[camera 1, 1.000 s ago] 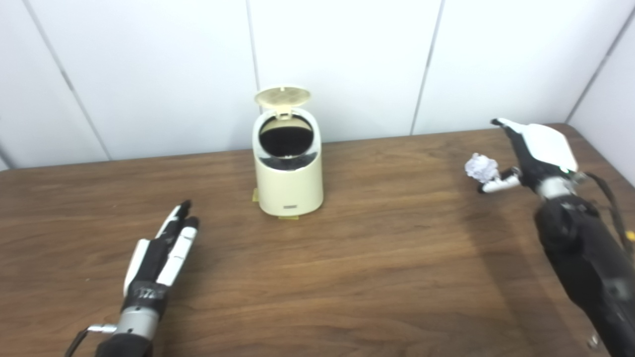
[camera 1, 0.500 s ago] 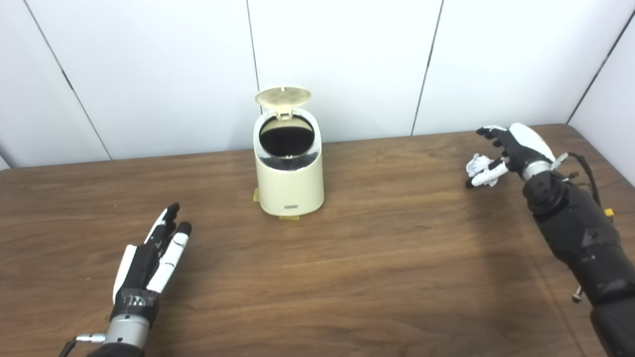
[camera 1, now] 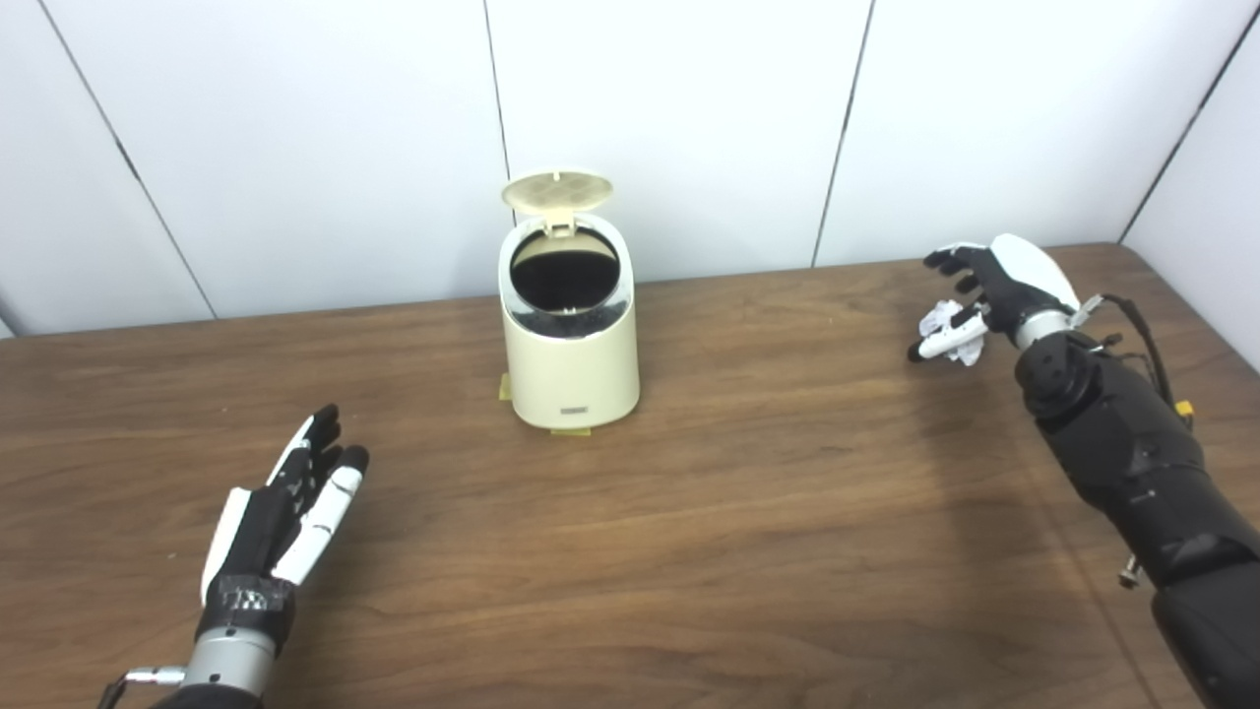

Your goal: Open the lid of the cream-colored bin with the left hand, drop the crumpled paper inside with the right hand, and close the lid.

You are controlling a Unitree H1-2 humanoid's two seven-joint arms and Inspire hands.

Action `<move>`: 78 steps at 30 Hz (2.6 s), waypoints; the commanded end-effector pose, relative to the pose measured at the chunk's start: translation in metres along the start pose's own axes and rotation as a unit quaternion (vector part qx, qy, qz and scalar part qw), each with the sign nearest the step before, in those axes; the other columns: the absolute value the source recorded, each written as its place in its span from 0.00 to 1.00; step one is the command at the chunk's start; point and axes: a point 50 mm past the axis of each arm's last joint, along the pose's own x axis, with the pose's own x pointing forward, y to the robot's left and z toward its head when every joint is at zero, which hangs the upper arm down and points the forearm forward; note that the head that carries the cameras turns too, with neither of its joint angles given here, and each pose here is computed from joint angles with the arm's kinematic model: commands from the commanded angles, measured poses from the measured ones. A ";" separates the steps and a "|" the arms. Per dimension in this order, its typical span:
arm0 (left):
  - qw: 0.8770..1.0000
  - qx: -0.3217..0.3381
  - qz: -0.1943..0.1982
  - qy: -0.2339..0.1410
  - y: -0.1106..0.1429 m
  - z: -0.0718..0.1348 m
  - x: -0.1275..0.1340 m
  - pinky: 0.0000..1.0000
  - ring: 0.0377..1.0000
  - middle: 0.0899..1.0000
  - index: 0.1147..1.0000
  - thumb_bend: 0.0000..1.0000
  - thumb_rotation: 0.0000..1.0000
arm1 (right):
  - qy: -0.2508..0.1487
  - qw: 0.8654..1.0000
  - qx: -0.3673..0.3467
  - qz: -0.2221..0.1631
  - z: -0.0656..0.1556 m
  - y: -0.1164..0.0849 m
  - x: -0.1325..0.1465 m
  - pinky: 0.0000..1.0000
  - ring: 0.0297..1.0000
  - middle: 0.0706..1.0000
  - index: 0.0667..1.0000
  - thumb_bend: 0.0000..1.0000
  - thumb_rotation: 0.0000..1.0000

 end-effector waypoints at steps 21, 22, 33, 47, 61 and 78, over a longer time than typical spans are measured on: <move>0.999 -0.015 0.004 -0.043 0.006 0.023 0.018 1.00 0.98 0.97 1.00 0.54 0.70 | -0.012 0.999 -0.033 0.010 0.012 -0.040 -0.010 0.28 0.31 0.37 0.48 0.53 0.00; 0.999 -0.016 0.004 -0.043 0.007 0.023 0.018 1.00 0.98 0.97 1.00 0.54 0.70 | -0.011 0.999 -0.032 0.010 0.012 -0.040 -0.010 0.28 0.31 0.37 0.49 0.52 0.00; 0.999 -0.016 0.004 -0.051 0.005 0.025 0.024 1.00 0.99 0.96 1.00 0.51 0.69 | -0.026 0.999 -0.013 -0.022 0.014 -0.039 -0.015 0.32 0.36 0.38 0.49 0.52 0.00; 0.999 -0.013 0.001 -0.048 0.000 0.024 0.023 1.00 0.99 0.97 1.00 0.52 0.73 | -0.092 0.991 0.017 -0.093 0.025 -0.050 -0.018 0.36 0.35 0.44 0.52 0.51 0.00; 0.999 -0.014 -0.003 -0.046 -0.005 0.021 0.025 1.00 0.98 0.96 1.00 0.51 0.72 | -0.040 0.996 -0.019 -0.074 0.019 -0.074 -0.028 0.58 0.67 0.70 0.71 0.91 0.13; 0.999 -0.028 -0.002 -0.045 -0.005 0.016 0.028 1.00 0.98 0.96 1.00 0.52 0.75 | 0.029 0.994 -0.106 0.020 0.028 -0.074 -0.047 0.70 0.81 0.86 0.84 1.00 0.21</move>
